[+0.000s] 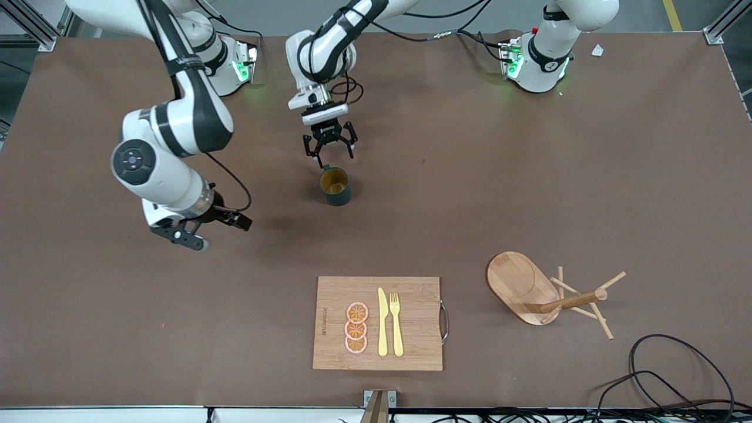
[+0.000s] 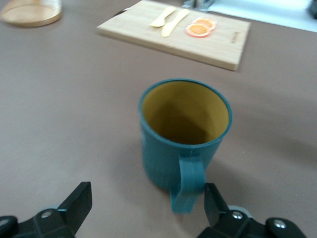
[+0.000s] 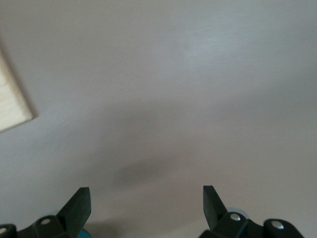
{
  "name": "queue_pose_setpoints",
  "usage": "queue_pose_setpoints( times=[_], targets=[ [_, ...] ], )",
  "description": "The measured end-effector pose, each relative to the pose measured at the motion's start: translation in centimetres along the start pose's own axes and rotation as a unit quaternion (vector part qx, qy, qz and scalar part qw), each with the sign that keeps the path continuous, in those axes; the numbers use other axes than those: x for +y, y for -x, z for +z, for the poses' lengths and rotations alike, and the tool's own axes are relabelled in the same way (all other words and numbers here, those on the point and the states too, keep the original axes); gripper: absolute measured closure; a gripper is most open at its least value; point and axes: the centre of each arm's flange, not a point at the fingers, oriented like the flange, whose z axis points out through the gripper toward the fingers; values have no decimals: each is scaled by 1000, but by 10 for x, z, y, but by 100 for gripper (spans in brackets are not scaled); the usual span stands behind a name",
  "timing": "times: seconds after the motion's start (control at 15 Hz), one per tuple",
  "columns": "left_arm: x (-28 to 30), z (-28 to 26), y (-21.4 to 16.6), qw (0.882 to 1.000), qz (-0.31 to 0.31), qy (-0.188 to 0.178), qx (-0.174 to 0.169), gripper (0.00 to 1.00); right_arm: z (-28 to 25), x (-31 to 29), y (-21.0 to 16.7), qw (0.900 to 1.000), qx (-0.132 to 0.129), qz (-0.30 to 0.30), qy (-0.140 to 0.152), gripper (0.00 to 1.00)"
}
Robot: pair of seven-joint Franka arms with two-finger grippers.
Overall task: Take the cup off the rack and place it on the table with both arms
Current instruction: 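Open the left gripper and raise it off the mug, then grasp the mug rim with the right gripper while the left withdraws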
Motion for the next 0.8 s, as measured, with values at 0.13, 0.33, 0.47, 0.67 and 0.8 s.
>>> queue_pose_setpoints(
  times=[0.13, 0.33, 0.47, 0.67, 0.8],
  targets=[
    [-5, -30, -19, 998, -25, -43, -26, 0, 8, -12, 6, 998, 0, -56, 1, 0],
    [-27, -64, -46, 995, -32, -84, -45, 0, 20, -21, 12, 993, 9, -120, -2, 0],
    [-49, -79, -72, 993, -34, -97, -56, 0, 34, -26, 21, 989, 18, -148, -6, 0],
    [-83, -91, -120, 990, -28, -115, -76, 0, 57, -34, 40, 983, 32, -178, -11, 0],
    [-97, -86, -164, 986, -33, -131, -102, 0, 70, -44, 58, 980, 39, -197, -14, 0]
  ],
)
